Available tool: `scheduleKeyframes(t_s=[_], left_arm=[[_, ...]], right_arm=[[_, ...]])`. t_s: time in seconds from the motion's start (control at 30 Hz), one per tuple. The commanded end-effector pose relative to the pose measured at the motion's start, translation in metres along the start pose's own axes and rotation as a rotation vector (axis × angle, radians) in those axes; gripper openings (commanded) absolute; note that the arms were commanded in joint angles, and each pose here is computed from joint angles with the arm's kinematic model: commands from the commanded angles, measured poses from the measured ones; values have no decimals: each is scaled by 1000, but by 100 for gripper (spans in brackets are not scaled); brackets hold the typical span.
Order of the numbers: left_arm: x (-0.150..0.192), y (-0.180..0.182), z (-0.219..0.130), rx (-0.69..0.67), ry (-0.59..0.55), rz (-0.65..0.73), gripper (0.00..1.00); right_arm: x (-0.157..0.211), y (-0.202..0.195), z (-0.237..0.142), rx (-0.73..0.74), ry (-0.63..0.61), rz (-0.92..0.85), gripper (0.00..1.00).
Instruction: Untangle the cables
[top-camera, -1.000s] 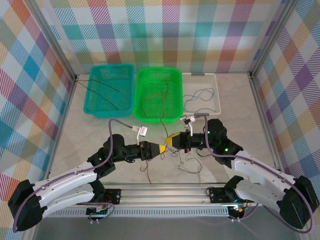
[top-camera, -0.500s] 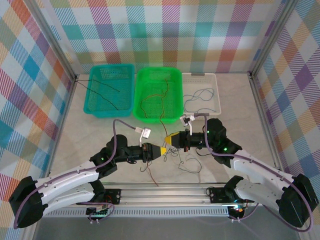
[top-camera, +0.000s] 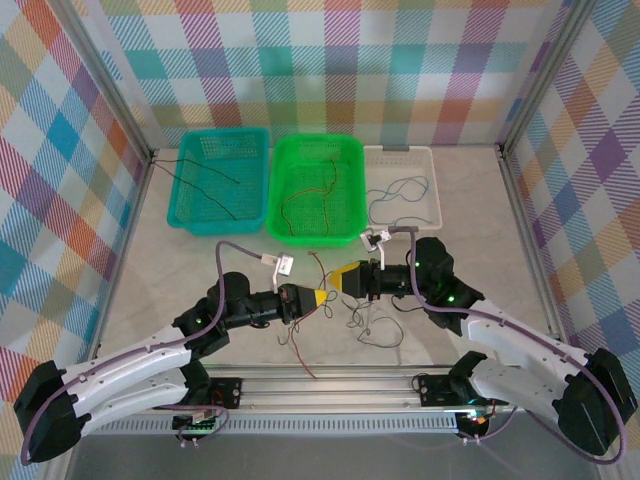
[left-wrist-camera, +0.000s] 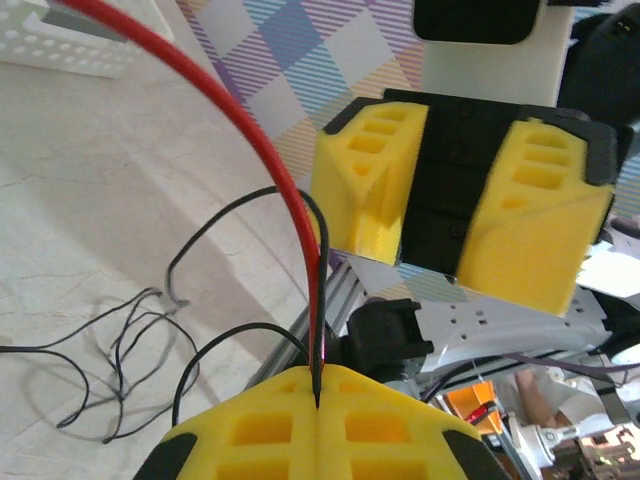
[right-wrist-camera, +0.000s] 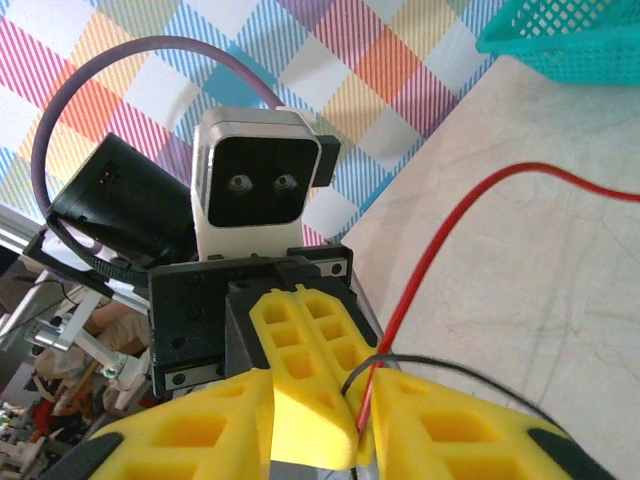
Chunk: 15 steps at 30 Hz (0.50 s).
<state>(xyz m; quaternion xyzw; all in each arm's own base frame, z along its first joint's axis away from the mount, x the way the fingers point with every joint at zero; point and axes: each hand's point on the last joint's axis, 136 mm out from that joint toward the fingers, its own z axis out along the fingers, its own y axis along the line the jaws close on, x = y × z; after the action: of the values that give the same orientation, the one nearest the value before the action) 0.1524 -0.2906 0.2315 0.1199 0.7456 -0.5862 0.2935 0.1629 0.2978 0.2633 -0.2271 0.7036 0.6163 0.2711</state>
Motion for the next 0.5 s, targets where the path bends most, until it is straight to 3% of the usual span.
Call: scheduleKeyframes(t_s=[0.0,0.47], left_arm=[[0,4,0,-11,-17,0,0],[5,-3,1,18,25,13,0]], right_arm=[[-3,9,-2,-38,-21,-28,39],[5,-14,11,41,32,32,38]])
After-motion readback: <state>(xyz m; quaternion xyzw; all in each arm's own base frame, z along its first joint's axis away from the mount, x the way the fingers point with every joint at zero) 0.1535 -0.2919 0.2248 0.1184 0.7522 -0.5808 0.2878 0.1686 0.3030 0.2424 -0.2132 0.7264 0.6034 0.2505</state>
